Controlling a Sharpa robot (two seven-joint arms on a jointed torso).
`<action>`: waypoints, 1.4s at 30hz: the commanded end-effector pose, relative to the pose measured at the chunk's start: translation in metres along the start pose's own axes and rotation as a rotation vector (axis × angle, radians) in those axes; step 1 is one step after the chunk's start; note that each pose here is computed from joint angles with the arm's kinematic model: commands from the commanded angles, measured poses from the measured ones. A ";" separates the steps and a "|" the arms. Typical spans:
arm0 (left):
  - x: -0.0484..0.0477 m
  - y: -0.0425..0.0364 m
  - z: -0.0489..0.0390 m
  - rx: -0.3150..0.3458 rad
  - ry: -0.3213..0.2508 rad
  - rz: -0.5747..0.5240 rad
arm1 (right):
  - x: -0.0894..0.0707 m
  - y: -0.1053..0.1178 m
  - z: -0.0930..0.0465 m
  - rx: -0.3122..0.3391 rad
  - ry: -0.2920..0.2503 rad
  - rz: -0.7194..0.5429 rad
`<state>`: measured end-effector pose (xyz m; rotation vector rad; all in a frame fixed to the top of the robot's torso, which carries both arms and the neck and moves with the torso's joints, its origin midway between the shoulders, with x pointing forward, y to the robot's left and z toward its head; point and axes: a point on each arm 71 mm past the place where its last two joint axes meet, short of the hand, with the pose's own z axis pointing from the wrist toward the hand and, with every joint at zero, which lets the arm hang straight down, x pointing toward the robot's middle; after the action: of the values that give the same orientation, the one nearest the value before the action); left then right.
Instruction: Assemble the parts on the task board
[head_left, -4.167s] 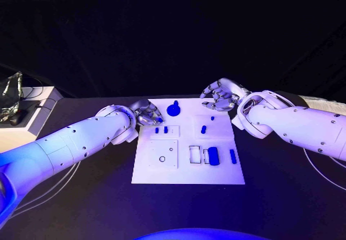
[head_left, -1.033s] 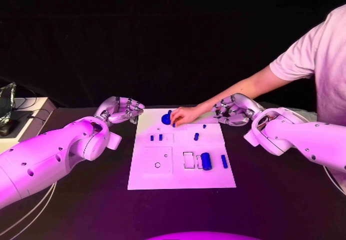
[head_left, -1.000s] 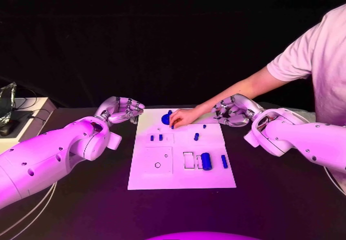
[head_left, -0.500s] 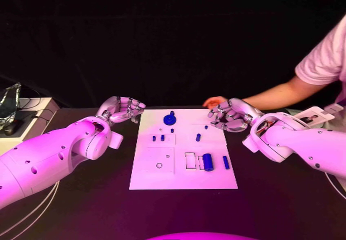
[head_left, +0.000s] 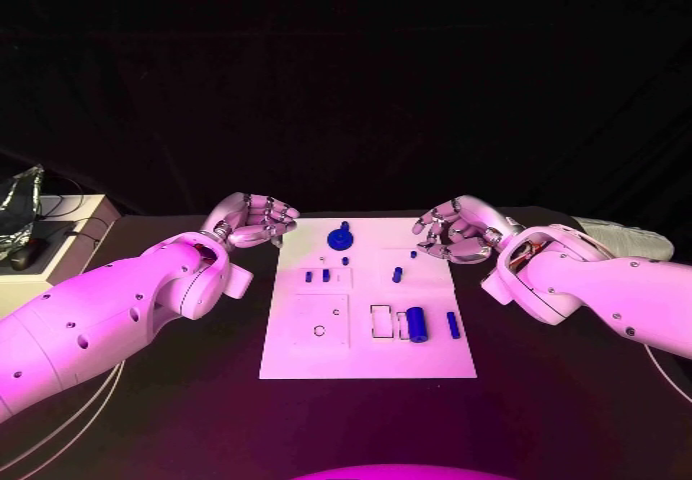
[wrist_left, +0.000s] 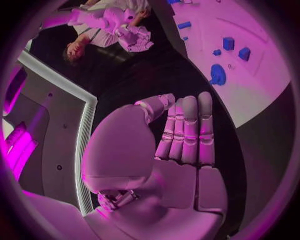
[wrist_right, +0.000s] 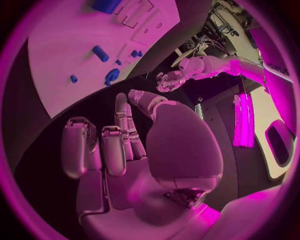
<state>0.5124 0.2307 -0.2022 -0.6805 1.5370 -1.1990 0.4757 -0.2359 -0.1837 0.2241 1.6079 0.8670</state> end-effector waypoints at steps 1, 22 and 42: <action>0.0137 -0.0030 0.0059 0.020 0.110 0.235 | -0.002 0.001 0.002 -0.019 -0.033 0.003; 0.0598 -0.0268 0.0562 0.016 0.244 0.617 | -0.006 0.005 0.020 -0.031 -0.098 0.048; 0.0897 -0.0298 0.0756 -0.002 0.317 0.768 | -0.006 0.016 0.031 -0.054 -0.097 0.049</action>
<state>0.5506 0.1181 -0.2058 0.0936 1.8058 -0.7538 0.5005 -0.2172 -0.1701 0.2764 1.5014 0.9105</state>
